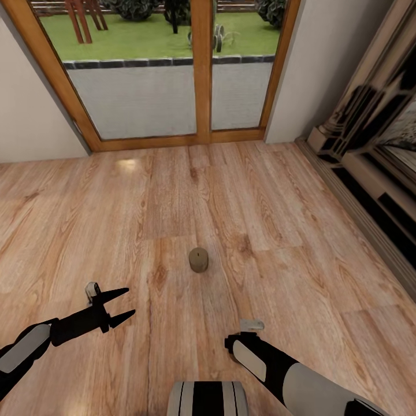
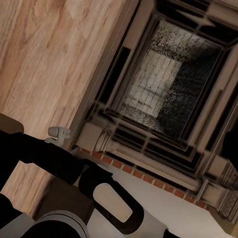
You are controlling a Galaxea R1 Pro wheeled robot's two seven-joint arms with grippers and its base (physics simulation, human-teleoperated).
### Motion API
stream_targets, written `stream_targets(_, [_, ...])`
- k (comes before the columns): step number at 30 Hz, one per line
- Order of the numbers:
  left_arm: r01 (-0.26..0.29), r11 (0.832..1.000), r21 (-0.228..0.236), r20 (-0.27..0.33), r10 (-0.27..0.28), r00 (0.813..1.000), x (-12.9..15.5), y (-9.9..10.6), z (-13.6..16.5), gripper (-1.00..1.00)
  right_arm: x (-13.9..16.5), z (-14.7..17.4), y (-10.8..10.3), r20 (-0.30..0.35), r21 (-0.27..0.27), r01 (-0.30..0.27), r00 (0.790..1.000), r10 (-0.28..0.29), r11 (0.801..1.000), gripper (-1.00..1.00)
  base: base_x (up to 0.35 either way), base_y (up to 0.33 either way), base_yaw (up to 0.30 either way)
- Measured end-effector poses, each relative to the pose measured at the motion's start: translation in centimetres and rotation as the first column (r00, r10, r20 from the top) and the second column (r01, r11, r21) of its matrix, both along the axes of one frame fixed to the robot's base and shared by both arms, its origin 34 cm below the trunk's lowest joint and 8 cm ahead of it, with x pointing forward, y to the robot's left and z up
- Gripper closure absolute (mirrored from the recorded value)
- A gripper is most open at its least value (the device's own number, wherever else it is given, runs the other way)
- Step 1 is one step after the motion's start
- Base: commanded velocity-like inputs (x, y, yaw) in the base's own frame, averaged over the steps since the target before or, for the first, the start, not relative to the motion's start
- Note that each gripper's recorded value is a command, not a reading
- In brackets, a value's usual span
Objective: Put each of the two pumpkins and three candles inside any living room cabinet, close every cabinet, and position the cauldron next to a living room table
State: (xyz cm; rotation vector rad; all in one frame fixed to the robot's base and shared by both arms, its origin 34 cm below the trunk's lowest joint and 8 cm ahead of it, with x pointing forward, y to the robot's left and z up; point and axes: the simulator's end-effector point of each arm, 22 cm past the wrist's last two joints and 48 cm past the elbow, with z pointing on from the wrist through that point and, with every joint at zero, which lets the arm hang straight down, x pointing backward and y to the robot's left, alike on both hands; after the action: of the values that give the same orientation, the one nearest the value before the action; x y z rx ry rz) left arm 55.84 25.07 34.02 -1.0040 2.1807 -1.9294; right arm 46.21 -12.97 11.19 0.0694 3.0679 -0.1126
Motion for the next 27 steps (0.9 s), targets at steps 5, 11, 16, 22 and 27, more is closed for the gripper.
stream_targets(5, [0.000,1.000,0.000,0.000,0.000,1.000,0.00,0.00,0.00,-1.00,0.00,0.00,0.00,0.000,0.000,0.000,1.000,0.000,1.000,1.00,0.000,0.000,0.000])
stream_targets(11, [0.000,1.000,0.000,0.000,0.000,1.000,0.01,0.00,0.01,-1.00,-0.01,0.00,0.00,0.000,0.000,0.001,1.000,-0.001,1.000,1.00,0.000,0.000,0.000])
stream_targets(16, [0.000,1.000,0.000,0.000,0.000,1.000,0.01,0.00,0.01,-1.00,0.01,-0.01,-0.04,0.000,0.000,0.001,1.000,-0.001,1.000,1.00,0.000,0.000,0.000])
stream_targets(22, [0.000,1.000,0.000,0.000,0.000,1.000,0.00,0.00,0.01,-1.00,0.01,-0.01,-0.05,0.000,0.000,0.003,1.000,-0.003,1.000,1.00,0.000,0.000,0.000])
stream_targets(27, [0.001,1.000,0.001,0.012,-0.001,1.000,0.17,-0.01,0.59,-1.00,0.52,0.50,-0.06,0.014,-0.001,0.000,1.000,0.000,1.000,1.00,0.000,0.000,0.000])
